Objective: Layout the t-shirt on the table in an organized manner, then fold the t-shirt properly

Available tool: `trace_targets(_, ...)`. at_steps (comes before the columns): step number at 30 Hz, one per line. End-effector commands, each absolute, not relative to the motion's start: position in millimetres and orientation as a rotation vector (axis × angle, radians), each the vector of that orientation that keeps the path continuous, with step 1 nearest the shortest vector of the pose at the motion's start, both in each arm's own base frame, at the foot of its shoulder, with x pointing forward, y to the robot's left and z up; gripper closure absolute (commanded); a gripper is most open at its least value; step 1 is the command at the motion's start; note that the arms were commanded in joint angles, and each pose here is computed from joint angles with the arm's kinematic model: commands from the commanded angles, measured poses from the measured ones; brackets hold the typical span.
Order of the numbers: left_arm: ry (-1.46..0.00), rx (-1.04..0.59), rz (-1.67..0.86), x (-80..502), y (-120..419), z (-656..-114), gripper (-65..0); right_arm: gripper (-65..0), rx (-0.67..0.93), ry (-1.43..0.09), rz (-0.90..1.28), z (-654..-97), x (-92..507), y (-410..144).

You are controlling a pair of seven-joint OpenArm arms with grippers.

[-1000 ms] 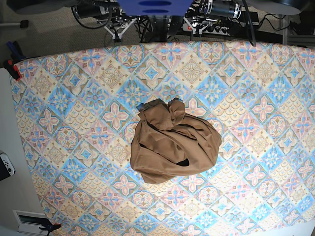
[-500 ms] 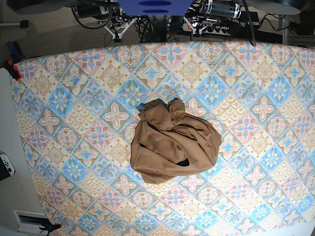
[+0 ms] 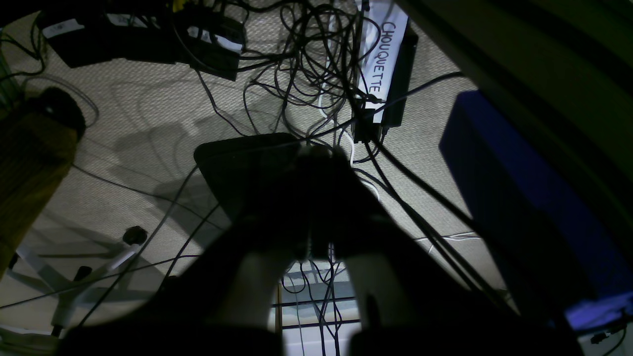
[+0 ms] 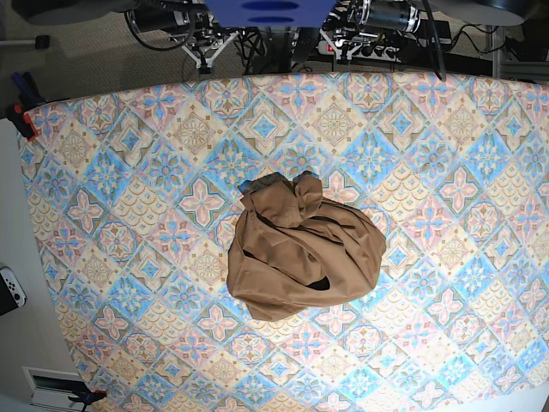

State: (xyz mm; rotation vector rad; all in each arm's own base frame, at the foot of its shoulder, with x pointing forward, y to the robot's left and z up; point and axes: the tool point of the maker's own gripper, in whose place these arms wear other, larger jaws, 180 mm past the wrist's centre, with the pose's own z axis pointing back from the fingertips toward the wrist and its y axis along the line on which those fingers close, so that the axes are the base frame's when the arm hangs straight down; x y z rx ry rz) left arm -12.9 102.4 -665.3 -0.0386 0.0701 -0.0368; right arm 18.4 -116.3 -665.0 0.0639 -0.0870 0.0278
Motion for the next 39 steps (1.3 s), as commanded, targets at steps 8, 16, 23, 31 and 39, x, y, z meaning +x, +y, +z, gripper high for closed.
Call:
trace_targets(8, 0.082, -0.044, -0.035, -16.5, 99.3, -665.1, -0.3, -0.3, 0.06, -0.098, 0.025, -664.8, 21.8, -118.3)
trace_targets(16, 0.081, -0.044, -0.035, -15.5, 99.3, -665.1, 0.0, -0.3, 0.06, -0.1, 0.025, -664.8, 22.0, -118.3)
trace_targets(23, 0.088, -0.044, -0.034, -19.9, 99.4, -665.0, 0.0, 0.0, 0.06, -0.1, 0.025, -664.8, 22.3, -118.3)
trace_targets(31, 0.089, -0.044, -0.031, -20.9, 99.3, -664.9, 0.0, 0.0, 0.06, -0.1, 0.025, -664.8, 21.6, -118.3)
trace_targets(39, 0.07, -0.032, -0.018, -27.7, 108.2, -665.2, 0.0, 0.0, 0.032, -0.165, -0.045, -663.2, 31.9, -136.1)
